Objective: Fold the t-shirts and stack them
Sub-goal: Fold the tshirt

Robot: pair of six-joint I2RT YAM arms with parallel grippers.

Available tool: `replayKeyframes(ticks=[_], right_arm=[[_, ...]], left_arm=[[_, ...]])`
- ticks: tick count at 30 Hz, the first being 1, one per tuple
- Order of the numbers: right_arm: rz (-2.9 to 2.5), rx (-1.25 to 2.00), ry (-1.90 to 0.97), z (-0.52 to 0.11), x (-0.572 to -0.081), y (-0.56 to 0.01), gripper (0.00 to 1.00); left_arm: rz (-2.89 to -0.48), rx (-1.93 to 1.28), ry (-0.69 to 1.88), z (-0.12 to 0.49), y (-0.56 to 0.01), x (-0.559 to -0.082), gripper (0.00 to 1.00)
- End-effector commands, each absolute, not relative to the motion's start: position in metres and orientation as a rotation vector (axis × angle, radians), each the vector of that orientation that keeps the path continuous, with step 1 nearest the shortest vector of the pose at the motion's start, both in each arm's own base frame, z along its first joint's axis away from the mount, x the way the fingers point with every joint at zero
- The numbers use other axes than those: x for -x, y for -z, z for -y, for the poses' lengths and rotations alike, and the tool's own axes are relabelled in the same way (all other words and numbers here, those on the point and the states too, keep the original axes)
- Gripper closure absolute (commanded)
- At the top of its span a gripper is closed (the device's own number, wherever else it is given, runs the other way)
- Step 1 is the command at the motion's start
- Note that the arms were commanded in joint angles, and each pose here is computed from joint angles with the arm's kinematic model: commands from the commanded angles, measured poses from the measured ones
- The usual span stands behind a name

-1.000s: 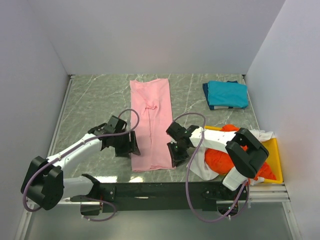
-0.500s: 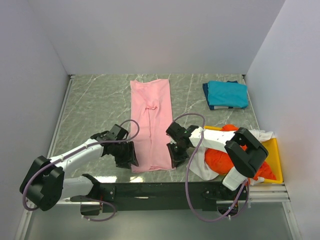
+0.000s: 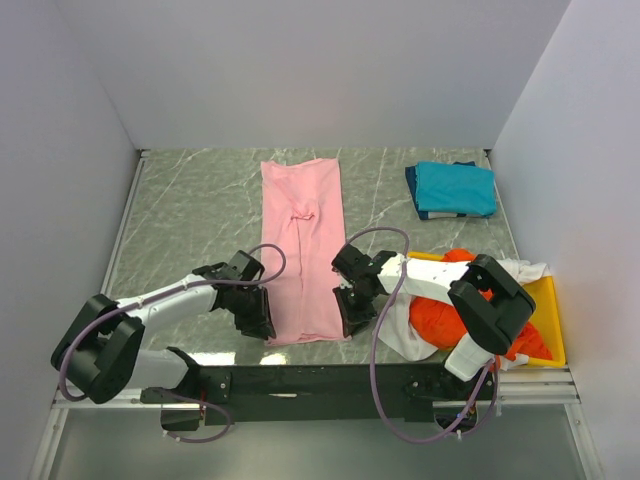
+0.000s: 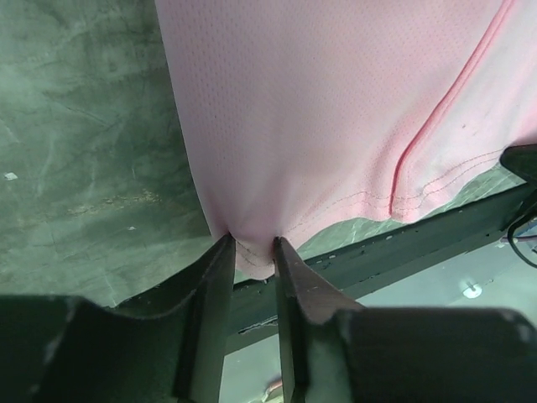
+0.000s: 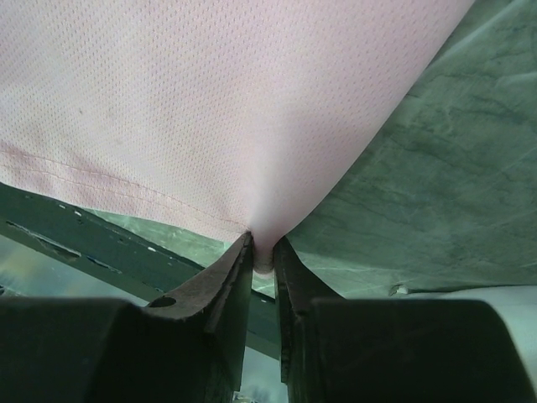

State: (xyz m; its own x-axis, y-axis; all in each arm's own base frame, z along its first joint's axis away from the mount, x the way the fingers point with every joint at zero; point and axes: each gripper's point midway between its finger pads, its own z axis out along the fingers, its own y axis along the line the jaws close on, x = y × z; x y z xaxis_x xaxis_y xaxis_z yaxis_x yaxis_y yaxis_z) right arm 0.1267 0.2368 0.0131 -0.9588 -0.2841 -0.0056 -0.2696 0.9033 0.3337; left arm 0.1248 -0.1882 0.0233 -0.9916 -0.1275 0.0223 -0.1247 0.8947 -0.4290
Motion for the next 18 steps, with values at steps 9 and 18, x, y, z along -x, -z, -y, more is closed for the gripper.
replayKeyframes(ticks=[9,18], right_arm=[[3.002,-0.465,0.437,-0.228,-0.122,-0.005,0.77],[2.994,-0.475,0.425,-0.228,-0.123,-0.004,0.77]], left_arm=[[-3.075,0.221,0.594,0.182,-0.025,-0.12,0.69],[-3.057,0.255,0.534,0.176,-0.029,-0.122,0.62]])
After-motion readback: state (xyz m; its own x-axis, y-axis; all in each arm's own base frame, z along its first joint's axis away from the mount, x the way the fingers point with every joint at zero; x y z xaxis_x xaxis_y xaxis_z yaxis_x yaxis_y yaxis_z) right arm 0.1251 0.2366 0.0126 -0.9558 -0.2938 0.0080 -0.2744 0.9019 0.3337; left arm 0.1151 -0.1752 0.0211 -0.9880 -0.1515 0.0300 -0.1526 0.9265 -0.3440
